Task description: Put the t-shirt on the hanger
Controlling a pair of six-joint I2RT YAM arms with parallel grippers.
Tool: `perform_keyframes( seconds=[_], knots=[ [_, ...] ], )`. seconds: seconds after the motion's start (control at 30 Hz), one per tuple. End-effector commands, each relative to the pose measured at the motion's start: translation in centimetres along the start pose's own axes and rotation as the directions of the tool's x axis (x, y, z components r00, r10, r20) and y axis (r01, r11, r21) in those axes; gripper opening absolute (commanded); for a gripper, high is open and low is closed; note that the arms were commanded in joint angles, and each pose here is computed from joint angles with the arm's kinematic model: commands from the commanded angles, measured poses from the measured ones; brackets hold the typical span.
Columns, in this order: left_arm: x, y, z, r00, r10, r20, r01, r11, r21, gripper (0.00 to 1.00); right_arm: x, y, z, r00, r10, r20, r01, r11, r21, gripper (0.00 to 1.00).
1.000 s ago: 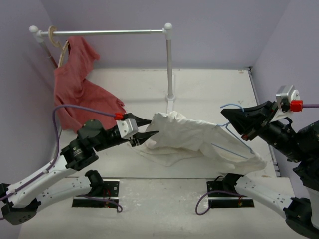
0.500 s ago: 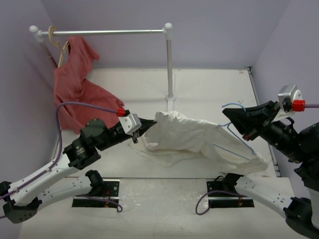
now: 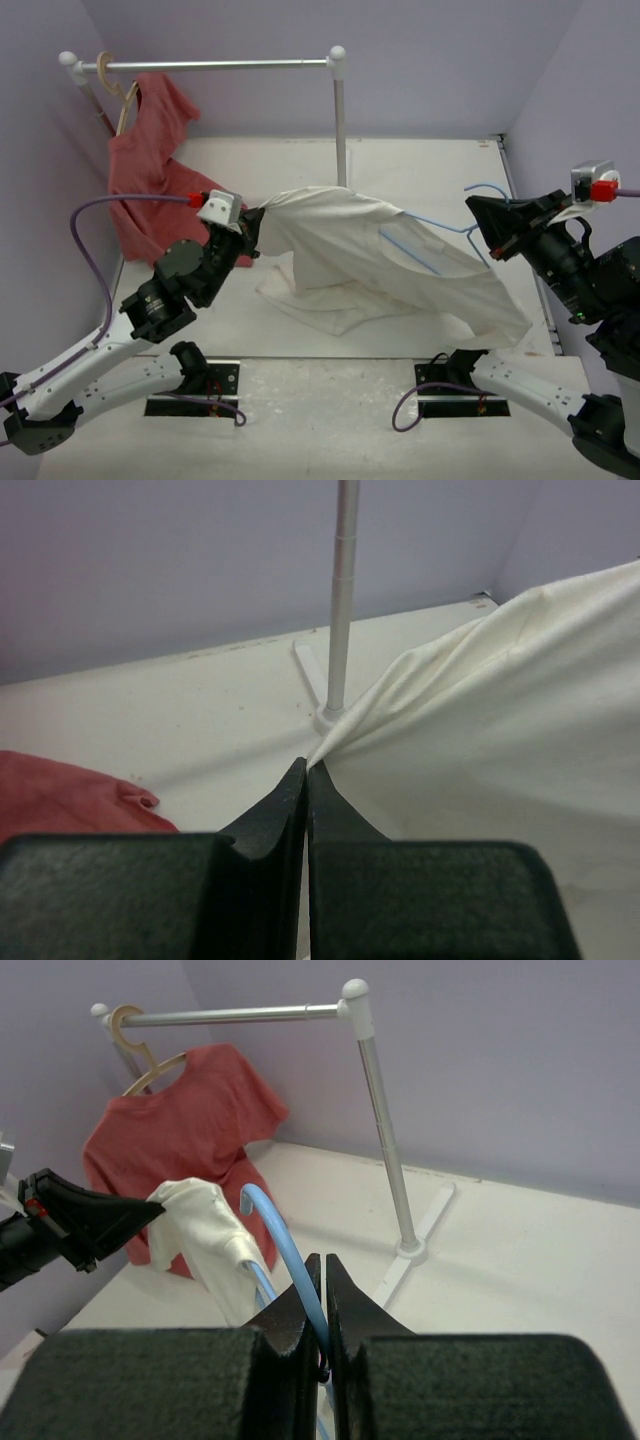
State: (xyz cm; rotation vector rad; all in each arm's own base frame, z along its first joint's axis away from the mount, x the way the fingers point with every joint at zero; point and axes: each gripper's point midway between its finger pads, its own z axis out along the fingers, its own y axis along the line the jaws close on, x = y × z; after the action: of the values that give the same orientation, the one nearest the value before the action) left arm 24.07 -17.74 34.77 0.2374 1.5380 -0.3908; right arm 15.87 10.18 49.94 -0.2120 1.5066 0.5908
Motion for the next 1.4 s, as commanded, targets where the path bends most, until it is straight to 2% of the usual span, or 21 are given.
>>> perform_keyframes(
  seconds=[0.0, 0.07, 0.13, 0.27, 0.3, 0.43, 0.5, 0.57, 0.63, 0.73, 0.8, 0.93, 0.97, 1.03, 1.1, 1.2, 1.27, 1.3, 1.37],
  knots=[
    [0.6, 3.0, 0.0, 0.999, -0.036, -0.011, 0.033, 0.984, -0.173, 0.0, -2.5, -0.8, -0.7, 0.996, 0.018, 0.091, -0.022, 0.999, 0.043, 0.0],
    [0.2, 0.5, 0.5, 1.0, -0.02, 0.01, 0.021, 0.999, -0.03, 0.0, -2.3, 0.4, -0.5, 0.997, 0.01, 0.082, -0.008, 1.0, -0.023, 0.0],
    [-0.4, -1.6, 0.6, 0.999, -0.019, 0.026, 0.017, 0.996, 0.088, 0.14, -1.8, 1.9, 0.0, 0.998, 0.004, 0.057, 0.002, 0.995, -0.103, 0.0],
    [-2.6, -4.6, 0.5, 0.999, -0.028, 0.047, 0.016, 0.971, 0.237, 1.0, -0.1, 2.8, 2.3, 1.0, -0.017, -0.012, 0.015, 0.992, -0.125, 0.0],
    [-3.7, -4.6, 0.3, 0.998, -0.026, 0.061, 0.01, 0.97, 0.245, 1.0, 0.3, 2.7, 2.8, 0.999, -0.025, -0.024, 0.022, 0.993, -0.112, 0.0],
    [-8.2, -4.9, -1.9, 0.984, -0.01, 0.18, -0.047, 0.949, 0.311, 1.0, 1.7, 3.0, 4.2, 0.997, -0.031, -0.068, 0.023, 0.993, -0.117, 0.0],
    [-10.3, -6.6, -2.8, 0.966, 0.037, 0.255, -0.141, 0.903, 0.405, 1.0, 2.3, 3.6, 5.2, 0.996, -0.024, -0.086, 0.012, 0.99, -0.138, 0.0],
    [-11.9, -7.8, -3.2, 0.96, 0.036, 0.279, -0.167, 0.872, 0.461, 1.0, 2.7, 3.9, 6.0, 0.995, -0.01, -0.1, -0.004, 0.99, -0.139, 0.0],
    [-10.5, -10.8, -2.2, 0.972, 0.082, 0.22, -0.196, 0.797, 0.571, 1.0, 3.0, 4.5, 6.7, 0.994, 0.004, -0.107, -0.021, 0.987, -0.16, 0.0],
    [-7.8, -16.1, -2.7, 0.96, 0.212, 0.182, -0.27, 0.541, 0.797, 1.0, 3.5, 6.6, 7.2, 0.992, -0.024, -0.124, -0.011, 0.962, -0.272, 0.0],
    [-6.8, -17.2, -2.9, 0.947, 0.255, 0.193, -0.296, 0.463, 0.835, 1.0, 3.6, 7.5, 6.8, 0.991, -0.051, -0.121, 0.007, 0.941, -0.337, 0.0],
    [-6.1, -18.3, -2.8, 0.933, 0.279, 0.225, -0.325, 0.391, 0.861, 0.99, 3.9, 9.2, 5.6, 0.991, -0.088, -0.105, 0.032, 0.891, -0.453, 0.0],
    [-5.9, -18.6, -2.9, 0.932, 0.281, 0.228, -0.323, 0.367, 0.872, 0.96, 4.0, 9.5, 5.4, 0.99, -0.093, -0.104, 0.033, 0.879, -0.475, 0.0],
    [-4.4, -19.9, -3.6, 0.939, 0.286, 0.192, -0.27, 0.264, 0.926, 0.87, 4.2, 9.7, 5.3, 0.99, -0.092, -0.105, 0.029, 0.873, -0.488, 0.0],
    [-3.7, -20.5, -4.0, 0.941, 0.287, 0.177, -0.243, 0.212, 0.947, 0.76, 4.2, 9.7, 5.2, 0.99, -0.092, -0.105, 0.03, 0.873, -0.488, 0.0],
    [-2.6, -20.8, -3.0, 0.943, 0.303, 0.137, -0.21, 0.225, 0.951, 0.51, 4.1, 10.3, 4.8, 0.991, -0.088, -0.101, 0.023, 0.853, -0.521, 0.0],
    [-1.8, -21.0, -2.5, 0.942, 0.316, 0.109, -0.188, 0.232, 0.954, 0.39, 4.0, 10.6, 4.6, 0.992, -0.083, -0.097, 0.018, 0.843, -0.537, 0.0],
    [-1.4, -21.2, -2.3, 0.942, 0.322, 0.093, -0.173, 0.23, 0.958, 0.23, 3.9, 10.7, 4.5, 0.992, -0.082, -0.096, 0.017, 0.84, -0.542, 0.0],
    [-1.4, -21.2, -2.5, 0.942, 0.325, 0.083, -0.161, 0.219, 0.962, 0.08, 4.0, 10.7, 4.4, 0.992, -0.083, -0.098, 0.017, 0.84, -0.542, 0.0]
  ],
)
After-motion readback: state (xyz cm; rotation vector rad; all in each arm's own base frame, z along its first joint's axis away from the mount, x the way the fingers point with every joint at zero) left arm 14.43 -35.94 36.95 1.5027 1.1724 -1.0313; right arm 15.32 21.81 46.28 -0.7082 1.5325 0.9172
